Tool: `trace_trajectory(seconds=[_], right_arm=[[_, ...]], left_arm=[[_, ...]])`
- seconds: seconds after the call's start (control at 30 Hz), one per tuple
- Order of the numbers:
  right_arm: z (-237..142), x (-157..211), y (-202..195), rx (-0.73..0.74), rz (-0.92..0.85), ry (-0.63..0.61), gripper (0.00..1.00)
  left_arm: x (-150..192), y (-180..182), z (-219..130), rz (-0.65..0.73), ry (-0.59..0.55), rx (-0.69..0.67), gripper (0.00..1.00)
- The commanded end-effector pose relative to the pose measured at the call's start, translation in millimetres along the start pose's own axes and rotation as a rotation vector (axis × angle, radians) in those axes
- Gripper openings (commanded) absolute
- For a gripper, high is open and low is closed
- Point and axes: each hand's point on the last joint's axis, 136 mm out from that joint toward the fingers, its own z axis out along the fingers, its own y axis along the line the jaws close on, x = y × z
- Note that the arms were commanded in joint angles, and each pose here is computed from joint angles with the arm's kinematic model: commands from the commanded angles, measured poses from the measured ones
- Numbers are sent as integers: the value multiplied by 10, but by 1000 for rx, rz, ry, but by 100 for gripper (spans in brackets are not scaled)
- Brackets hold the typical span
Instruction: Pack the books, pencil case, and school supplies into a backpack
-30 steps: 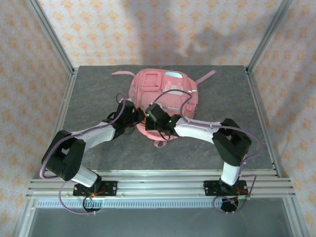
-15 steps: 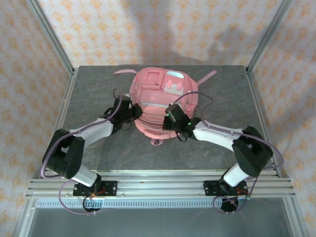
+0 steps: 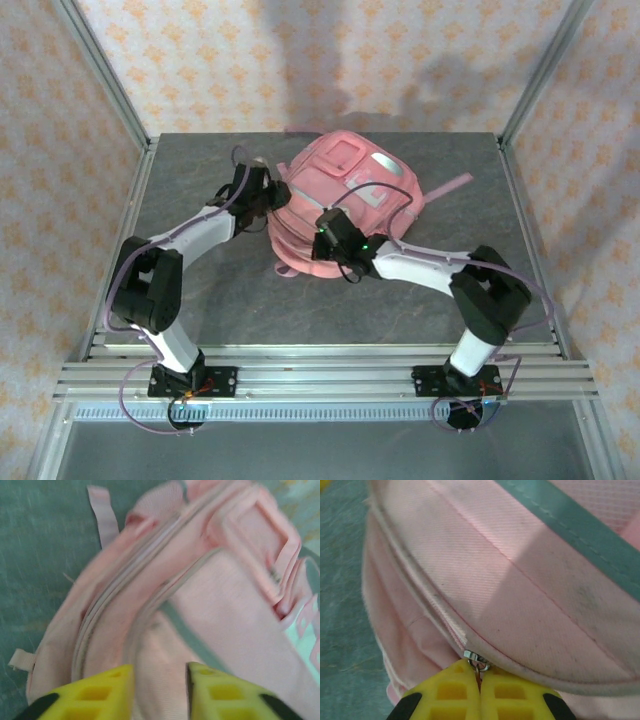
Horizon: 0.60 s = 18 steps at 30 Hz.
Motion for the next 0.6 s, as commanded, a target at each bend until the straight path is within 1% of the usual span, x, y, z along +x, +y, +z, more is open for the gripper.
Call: trace_trajectory(seconds=[0.0,0.17,0.27,0.4,0.57], right_arm=[[40,-23,362,-112,0,21,0],[84,-88,439,-126,-16,13,0],[114,-59,436,-127,-24,23,0],[126,-21,428,-133,-17,31,0],[125,15,419,-141,-3,38,0]], left_arm=[[-161,-122,-219,10,-64,29,46],[239,66,-439,-70,-27,49,52],[490,84,-504,-111,0,84,53],[677,-55,-468,-130,19,141,55],[744,-240,-286,-110,37,171,54]])
